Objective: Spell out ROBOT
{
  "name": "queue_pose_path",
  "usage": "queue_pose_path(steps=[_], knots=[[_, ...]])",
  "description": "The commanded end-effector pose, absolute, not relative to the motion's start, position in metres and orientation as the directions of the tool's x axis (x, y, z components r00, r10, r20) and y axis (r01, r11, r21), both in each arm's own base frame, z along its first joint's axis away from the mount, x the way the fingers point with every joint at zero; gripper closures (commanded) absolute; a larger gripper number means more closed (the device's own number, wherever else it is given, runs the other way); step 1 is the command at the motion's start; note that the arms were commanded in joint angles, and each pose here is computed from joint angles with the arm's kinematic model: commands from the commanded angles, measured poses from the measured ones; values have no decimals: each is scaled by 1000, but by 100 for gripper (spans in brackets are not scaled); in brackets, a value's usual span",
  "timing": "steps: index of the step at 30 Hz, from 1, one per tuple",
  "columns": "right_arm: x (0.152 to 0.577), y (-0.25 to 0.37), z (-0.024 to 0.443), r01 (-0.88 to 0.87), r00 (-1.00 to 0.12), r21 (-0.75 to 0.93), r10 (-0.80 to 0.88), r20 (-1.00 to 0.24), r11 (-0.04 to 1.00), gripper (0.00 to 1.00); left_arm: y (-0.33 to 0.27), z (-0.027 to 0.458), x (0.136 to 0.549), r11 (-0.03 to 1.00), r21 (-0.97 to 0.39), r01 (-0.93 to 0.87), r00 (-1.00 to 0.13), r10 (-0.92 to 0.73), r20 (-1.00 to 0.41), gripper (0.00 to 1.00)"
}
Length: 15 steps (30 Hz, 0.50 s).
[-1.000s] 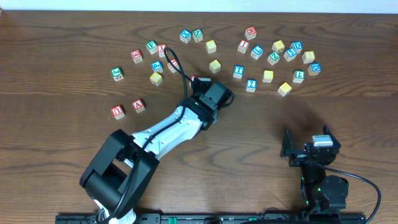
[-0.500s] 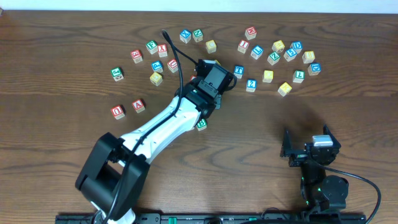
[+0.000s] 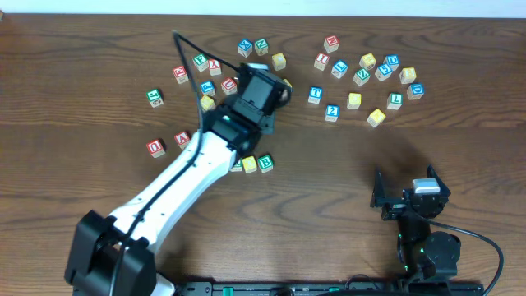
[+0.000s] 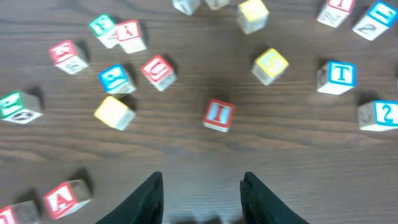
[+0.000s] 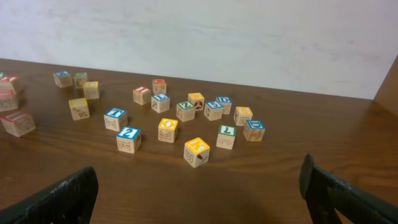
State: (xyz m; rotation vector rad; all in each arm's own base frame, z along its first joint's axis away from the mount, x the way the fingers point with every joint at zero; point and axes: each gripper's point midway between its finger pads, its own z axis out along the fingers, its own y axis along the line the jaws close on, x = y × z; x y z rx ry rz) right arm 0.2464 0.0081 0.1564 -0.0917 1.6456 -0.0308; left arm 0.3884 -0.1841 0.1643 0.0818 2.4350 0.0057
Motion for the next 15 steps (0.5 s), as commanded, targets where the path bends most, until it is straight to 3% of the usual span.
queue_pose_path(steps=[1, 15], knots=[[246, 7, 155, -40, -80, -63, -66, -995, 997, 1, -168, 181, 393, 999, 40, 32, -747, 51, -663, 61], [246, 7, 155, -39, -79, -63, -66, -995, 997, 1, -143, 172, 388, 997, 74, -12, -787, 36, -616, 61]])
